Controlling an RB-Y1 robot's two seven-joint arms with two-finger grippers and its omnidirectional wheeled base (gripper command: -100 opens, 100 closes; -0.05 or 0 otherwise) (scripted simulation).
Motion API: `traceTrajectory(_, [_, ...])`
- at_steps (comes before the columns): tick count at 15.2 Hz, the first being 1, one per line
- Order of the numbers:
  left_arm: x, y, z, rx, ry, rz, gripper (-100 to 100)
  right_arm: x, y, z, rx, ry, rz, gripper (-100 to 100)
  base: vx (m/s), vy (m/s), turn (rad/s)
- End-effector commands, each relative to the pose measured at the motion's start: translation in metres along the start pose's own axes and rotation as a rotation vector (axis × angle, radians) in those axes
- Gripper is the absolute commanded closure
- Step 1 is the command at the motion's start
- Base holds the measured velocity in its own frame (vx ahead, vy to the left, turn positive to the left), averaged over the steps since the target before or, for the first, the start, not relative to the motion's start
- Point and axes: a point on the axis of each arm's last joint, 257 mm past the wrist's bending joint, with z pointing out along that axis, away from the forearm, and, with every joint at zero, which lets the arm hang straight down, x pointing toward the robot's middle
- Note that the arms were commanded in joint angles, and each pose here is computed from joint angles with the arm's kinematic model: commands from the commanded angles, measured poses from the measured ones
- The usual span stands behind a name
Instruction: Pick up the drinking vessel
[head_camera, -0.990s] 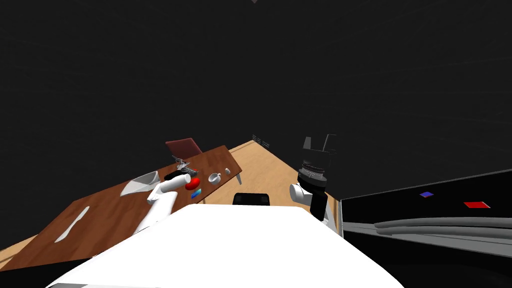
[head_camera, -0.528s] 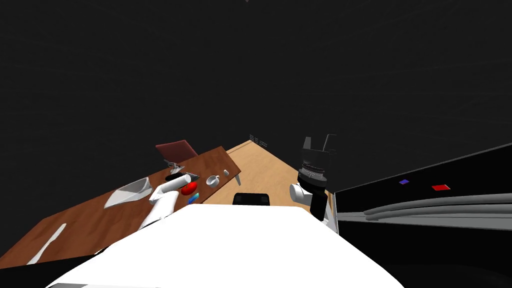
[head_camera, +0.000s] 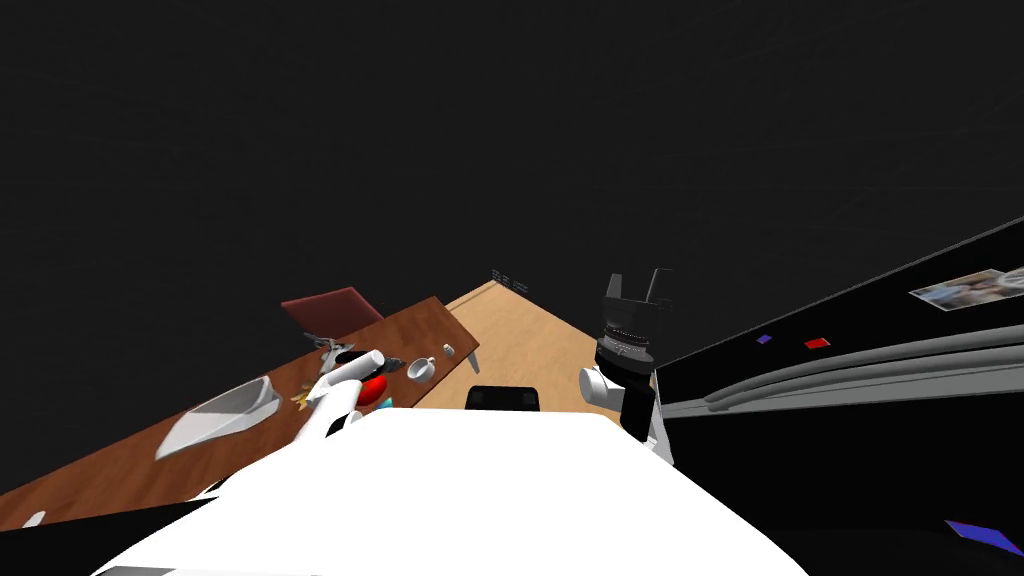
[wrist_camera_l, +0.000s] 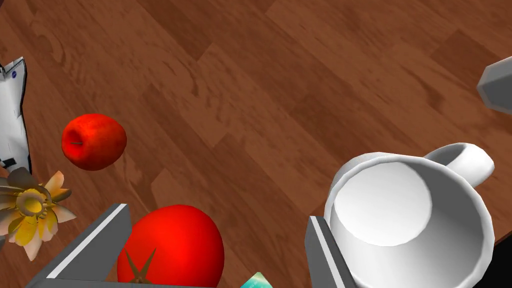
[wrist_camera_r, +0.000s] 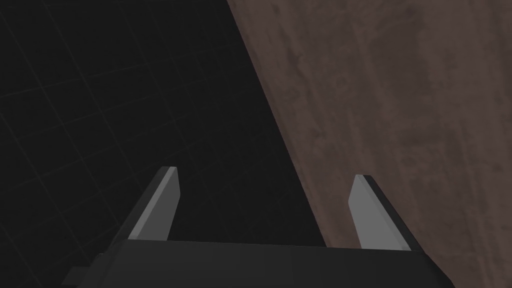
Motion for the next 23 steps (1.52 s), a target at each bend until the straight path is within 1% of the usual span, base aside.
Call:
traceTrajectory(1, [-0.017, 0.023, 0.005, -0.068, -0.053, -0.061, -100, 0.000, 0.000, 0.000, 0.000, 0.000, 0.000, 0, 0.000, 0.066, -0.160])
traceTrajectory(3, [-0.020, 0.025, 0.006, -0.072, -0.059, -0.062, -100, 0.000, 0.000, 0.000, 0.000, 0.000, 0.000, 0, -0.003, 0.061, -0.102])
traceTrajectory(4, [-0.030, 0.040, 0.009, -0.116, -0.093, -0.102, -100, 0.000, 0.000, 0.000, 0.000, 0.000, 0.000, 0, -0.007, 0.047, -0.106])
traceTrajectory(6, [-0.030, 0.040, 0.009, -0.116, -0.093, -0.102, -100, 0.000, 0.000, 0.000, 0.000, 0.000, 0.000, 0, -0.007, 0.039, -0.088])
traceTrajectory(7, [-0.037, 0.053, 0.010, -0.155, -0.121, -0.136, -100, 0.000, 0.000, 0.000, 0.000, 0.000, 0.000, 0, 0.007, 0.037, -0.103])
traceTrajectory(8, [-0.039, 0.054, 0.010, -0.157, -0.124, -0.137, -100, 0.000, 0.000, 0.000, 0.000, 0.000, 0.000, 0, 0.007, 0.046, -0.101])
traceTrajectory(9, [-0.046, 0.067, 0.010, -0.194, -0.152, -0.168, -100, 0.000, 0.000, 0.000, 0.000, 0.000, 0.000, 0, -0.002, 0.058, -0.122])
traceTrajectory(10, [-0.046, 0.067, 0.010, -0.194, -0.152, -0.168, -100, 0.000, 0.000, 0.000, 0.000, 0.000, 0.000, 0, -0.008, 0.061, -0.103])
traceTrajectory(11, [-0.052, 0.079, 0.010, -0.227, -0.177, -0.195, -100, 0.000, 0.000, 0.000, 0.000, 0.000, 0.000, 0, -0.006, 0.070, -0.116])
traceTrajectory(12, [-0.052, 0.079, 0.010, -0.227, -0.177, -0.195, -100, 0.000, 0.000, 0.000, 0.000, 0.000, 0.000, 0, -0.006, 0.072, -0.097])
traceTrajectory(13, [-0.058, 0.089, 0.010, -0.254, -0.199, -0.218, -100, 0.000, 0.000, 0.000, 0.000, 0.000, 0.000, 0, -0.006, 0.071, -0.107])
traceTrajectory(14, [-0.058, 0.089, 0.010, -0.254, -0.199, -0.218, -100, 0.000, 0.000, 0.000, 0.000, 0.000, 0.000, 0, -0.004, 0.064, -0.073])
traceTrajectory(17, [-0.068, 0.110, 0.008, -0.311, -0.243, -0.264, -100, 0.000, 0.000, 0.000, 0.000, 0.000, 0.000, 0, -0.001, 0.070, -0.085])
traceTrajectory(18, [-0.065, 0.102, 0.009, -0.290, -0.226, -0.247, -100, 0.000, 0.000, 0.000, 0.000, 0.000, 0.000, 0, 0.003, 0.048, -0.035])
traceTrajectory(19, [-0.071, 0.114, 0.012, -0.295, -0.226, -0.244, -100, 0.000, 0.000, 0.000, 0.000, 0.000, 0.000, 0, 0.028, 0.040, 0.048])
traceTrajectory(21, [-0.074, 0.119, 0.014, -0.295, -0.225, -0.240, -100, 0.000, 0.000, 0.000, 0.000, 0.000, 0.000, 0, 0.051, 0.036, 0.052])
traceTrajectory(23, [-0.079, 0.130, 0.017, -0.295, -0.221, -0.233, -100, 0.000, 0.000, 0.000, 0.000, 0.000, 0.000, 0, 0.056, 0.033, 0.035])
